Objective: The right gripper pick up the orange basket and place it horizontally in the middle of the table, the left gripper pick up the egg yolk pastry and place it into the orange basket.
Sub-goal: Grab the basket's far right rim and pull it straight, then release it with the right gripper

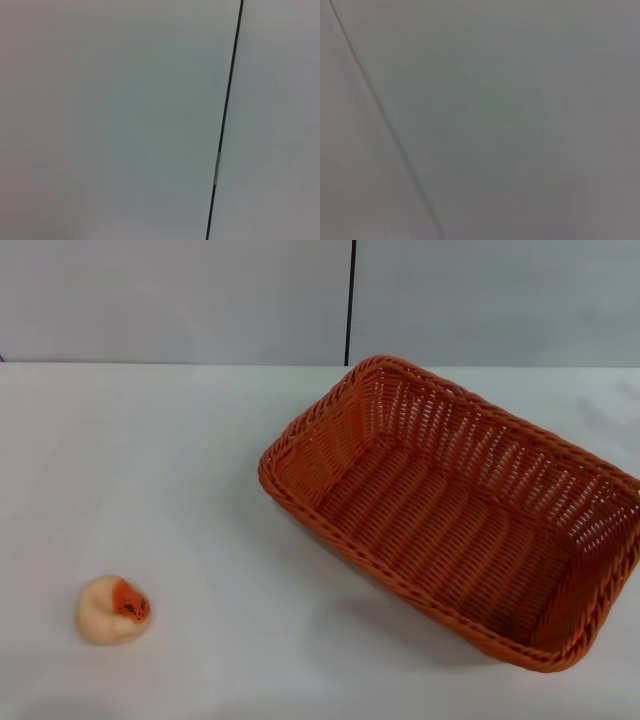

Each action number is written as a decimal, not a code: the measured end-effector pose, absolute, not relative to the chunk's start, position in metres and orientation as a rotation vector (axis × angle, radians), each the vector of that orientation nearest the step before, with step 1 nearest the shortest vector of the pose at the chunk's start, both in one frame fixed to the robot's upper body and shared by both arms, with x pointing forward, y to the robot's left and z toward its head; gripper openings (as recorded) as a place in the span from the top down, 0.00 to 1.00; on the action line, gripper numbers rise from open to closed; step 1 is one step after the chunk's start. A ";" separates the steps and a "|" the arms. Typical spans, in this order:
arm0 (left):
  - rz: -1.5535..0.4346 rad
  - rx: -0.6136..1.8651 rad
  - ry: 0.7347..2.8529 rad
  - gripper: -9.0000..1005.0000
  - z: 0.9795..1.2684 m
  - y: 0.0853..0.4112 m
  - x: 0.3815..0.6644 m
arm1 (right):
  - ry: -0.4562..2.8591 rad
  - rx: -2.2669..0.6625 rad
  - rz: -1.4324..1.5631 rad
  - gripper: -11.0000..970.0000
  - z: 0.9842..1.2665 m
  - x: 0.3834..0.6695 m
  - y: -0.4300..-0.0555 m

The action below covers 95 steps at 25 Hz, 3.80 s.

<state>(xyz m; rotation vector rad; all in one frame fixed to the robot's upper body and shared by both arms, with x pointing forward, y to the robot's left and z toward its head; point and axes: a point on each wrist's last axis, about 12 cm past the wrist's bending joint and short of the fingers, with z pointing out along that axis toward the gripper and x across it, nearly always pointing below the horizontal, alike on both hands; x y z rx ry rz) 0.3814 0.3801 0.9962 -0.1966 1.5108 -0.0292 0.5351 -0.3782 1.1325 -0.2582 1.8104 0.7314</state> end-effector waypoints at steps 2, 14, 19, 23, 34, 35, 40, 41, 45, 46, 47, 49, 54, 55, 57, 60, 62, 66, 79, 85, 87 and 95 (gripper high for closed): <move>-0.029 -0.197 1.511 0.17 0.996 0.380 0.381 | 1.960 -0.307 0.698 0.14 1.151 0.541 -0.376; -0.027 -0.192 1.537 0.17 0.994 0.380 0.385 | 2.427 -0.577 0.709 0.14 1.210 0.566 -0.350; -0.025 -0.199 1.542 0.17 0.992 0.380 0.380 | 2.467 -0.595 0.752 0.14 1.188 0.582 -0.339; -0.021 -0.207 1.543 0.17 0.992 0.381 0.376 | 2.455 -0.606 0.789 0.14 1.167 0.590 -0.330; -0.019 -0.203 1.537 0.17 0.993 0.382 0.378 | 2.427 -0.609 0.843 0.18 1.130 0.604 -0.301; -0.018 -0.203 1.537 0.17 0.993 0.382 0.378 | 2.428 -0.612 0.839 0.19 1.129 0.605 -0.299; -0.012 -0.206 1.540 0.17 0.993 0.383 0.377 | 2.421 -0.633 0.837 0.21 1.126 0.608 -0.292; -0.011 -0.208 1.540 0.17 0.993 0.383 0.376 | 2.421 -0.638 0.836 0.21 1.126 0.608 -0.291; -0.009 -0.208 1.540 0.17 0.993 0.384 0.376 | 2.424 -0.649 0.827 0.23 1.125 0.609 -0.289; -0.008 -0.208 1.540 0.17 0.993 0.384 0.376 | 2.424 -0.649 0.824 0.23 1.125 0.609 -0.289; -0.008 -0.208 1.540 0.17 0.993 0.384 0.376 | 2.424 -0.650 0.820 0.24 1.125 0.609 -0.289; -0.008 -0.207 1.540 0.17 0.993 0.384 0.376 | 2.425 -0.653 0.817 0.24 1.125 0.609 -0.288; -0.009 -0.204 1.539 0.17 0.993 0.384 0.378 | 2.424 -0.653 0.815 0.53 1.124 0.610 -0.288; -0.009 -0.204 1.538 0.17 0.993 0.384 0.378 | 2.423 -0.654 0.814 0.58 1.124 0.610 -0.287; -0.009 -0.203 1.538 0.17 0.993 0.384 0.378 | 2.421 -0.656 0.814 0.68 1.125 0.610 -0.287; -0.008 -0.202 1.538 0.17 0.994 0.384 0.378 | 2.418 -0.661 0.815 0.75 1.125 0.610 -0.285; -0.003 -0.199 1.537 0.17 0.994 0.385 0.377 | 2.408 -0.677 0.810 0.76 1.126 0.612 -0.283; 0.004 -0.204 1.540 0.17 0.993 0.387 0.371 | 2.373 -0.729 0.782 0.78 1.128 0.615 -0.279; 0.057 -0.191 1.509 0.17 0.998 0.395 0.338 | 2.069 -1.328 0.589 0.80 1.151 0.633 -0.236; 0.060 -0.195 1.504 0.17 0.998 0.394 0.330 | 1.965 -1.601 0.558 0.81 1.152 0.628 -0.211; 0.056 -0.197 1.505 0.17 0.997 0.393 0.328 | 1.911 -1.643 0.542 0.81 1.154 0.628 -0.206; 0.049 -0.198 1.505 0.17 0.997 0.391 0.327 | 1.620 -1.648 0.568 0.81 1.169 0.623 -0.206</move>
